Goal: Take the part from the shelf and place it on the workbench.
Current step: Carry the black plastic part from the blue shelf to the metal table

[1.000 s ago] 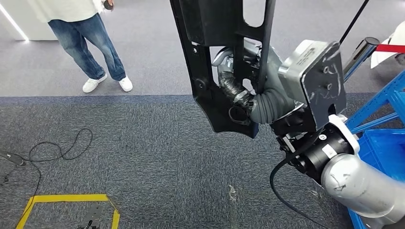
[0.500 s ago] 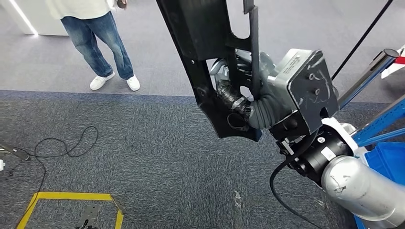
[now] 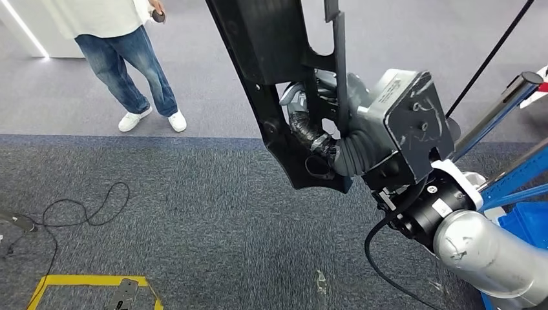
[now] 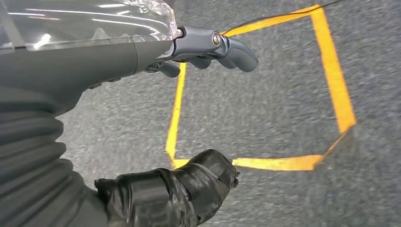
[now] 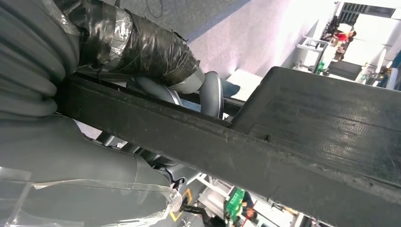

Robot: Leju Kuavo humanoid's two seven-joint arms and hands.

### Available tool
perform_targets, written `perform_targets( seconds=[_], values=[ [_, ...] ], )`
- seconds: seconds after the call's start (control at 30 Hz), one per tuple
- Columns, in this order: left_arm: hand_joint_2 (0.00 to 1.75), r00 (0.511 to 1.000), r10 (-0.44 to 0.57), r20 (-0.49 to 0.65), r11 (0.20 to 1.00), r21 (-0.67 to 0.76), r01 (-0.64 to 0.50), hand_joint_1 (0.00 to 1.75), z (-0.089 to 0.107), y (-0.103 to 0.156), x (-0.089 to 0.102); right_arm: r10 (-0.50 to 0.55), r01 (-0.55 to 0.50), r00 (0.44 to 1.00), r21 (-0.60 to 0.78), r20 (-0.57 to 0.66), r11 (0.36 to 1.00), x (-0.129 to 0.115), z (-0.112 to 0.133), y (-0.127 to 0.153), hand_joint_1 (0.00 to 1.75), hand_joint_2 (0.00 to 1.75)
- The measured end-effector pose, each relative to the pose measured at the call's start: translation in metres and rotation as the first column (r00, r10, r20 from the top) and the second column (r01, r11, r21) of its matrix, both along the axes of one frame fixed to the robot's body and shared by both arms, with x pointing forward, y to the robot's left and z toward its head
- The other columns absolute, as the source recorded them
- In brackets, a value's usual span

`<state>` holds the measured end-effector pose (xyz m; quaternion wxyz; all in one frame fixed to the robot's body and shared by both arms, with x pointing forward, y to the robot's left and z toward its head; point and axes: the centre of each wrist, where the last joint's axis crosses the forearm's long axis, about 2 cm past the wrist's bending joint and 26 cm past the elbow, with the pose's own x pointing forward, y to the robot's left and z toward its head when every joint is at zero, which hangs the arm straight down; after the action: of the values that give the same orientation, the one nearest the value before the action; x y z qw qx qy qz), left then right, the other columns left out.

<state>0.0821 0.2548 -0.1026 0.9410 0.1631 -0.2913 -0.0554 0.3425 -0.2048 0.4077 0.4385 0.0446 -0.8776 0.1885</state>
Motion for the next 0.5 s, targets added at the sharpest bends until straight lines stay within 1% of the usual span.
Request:
perform_targets(
  seconds=[0.2,0.5],
  values=[
    [1.75,1.000,0.018,-0.007,0.996,0.088,-0.017,0.00,0.0009,0.0014,0.0010,-0.013,0.012,1.000,-0.003,-0.019,1.000,0.0002,-0.0006,-0.0008,1.75,1.75],
    [1.75,1.000,0.021,-0.013,0.994,0.103,-0.020,0.00,0.0016,0.0013,0.0036,-0.022,0.021,0.999,-0.020,-0.037,1.000,0.0008,-0.0052,-0.0044,1.75,1.75]
  ],
)
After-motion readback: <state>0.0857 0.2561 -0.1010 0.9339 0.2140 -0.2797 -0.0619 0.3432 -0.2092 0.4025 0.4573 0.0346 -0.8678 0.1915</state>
